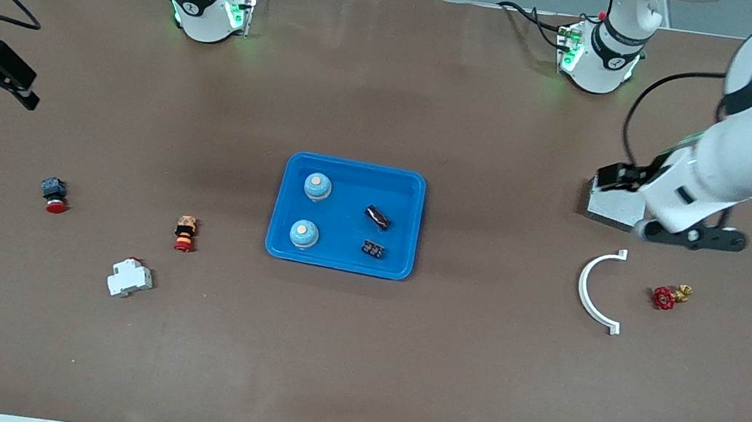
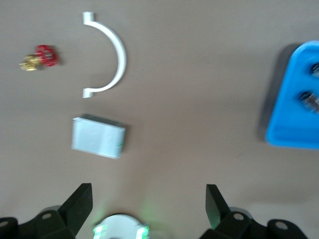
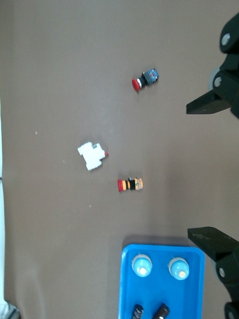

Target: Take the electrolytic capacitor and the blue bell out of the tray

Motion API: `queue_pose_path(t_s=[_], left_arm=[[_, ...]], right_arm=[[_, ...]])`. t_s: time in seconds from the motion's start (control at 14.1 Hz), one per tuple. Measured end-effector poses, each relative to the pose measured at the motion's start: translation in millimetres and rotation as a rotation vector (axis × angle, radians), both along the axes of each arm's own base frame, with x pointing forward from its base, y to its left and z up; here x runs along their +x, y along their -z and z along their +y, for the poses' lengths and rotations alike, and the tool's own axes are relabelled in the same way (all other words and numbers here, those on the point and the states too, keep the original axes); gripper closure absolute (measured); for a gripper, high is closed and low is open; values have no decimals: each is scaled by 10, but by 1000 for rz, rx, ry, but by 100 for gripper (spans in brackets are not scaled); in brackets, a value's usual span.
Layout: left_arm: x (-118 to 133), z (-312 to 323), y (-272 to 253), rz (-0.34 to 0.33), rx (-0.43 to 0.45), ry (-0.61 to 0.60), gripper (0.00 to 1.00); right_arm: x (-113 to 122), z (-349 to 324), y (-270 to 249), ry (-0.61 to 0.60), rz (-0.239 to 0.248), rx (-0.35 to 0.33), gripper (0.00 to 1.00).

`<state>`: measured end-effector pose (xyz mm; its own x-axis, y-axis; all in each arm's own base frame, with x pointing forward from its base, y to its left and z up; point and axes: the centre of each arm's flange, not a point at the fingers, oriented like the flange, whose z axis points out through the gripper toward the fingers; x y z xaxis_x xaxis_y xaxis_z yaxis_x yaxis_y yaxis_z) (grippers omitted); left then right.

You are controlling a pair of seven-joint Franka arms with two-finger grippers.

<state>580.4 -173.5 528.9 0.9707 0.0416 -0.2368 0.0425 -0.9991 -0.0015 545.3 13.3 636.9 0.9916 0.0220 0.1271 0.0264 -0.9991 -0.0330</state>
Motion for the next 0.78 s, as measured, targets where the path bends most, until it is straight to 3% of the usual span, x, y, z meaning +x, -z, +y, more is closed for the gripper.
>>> queue_pose_path(t_s=[0.28, 0.78], left_arm=[[237, -597, 594, -47, -27, -115, 0], [106, -1991, 1718, -79, -34, -409, 3]], right_arm=[[-16, 537, 193, -84, 74, -3, 0], [-196, 1915, 802, 51, 246, -42, 0]])
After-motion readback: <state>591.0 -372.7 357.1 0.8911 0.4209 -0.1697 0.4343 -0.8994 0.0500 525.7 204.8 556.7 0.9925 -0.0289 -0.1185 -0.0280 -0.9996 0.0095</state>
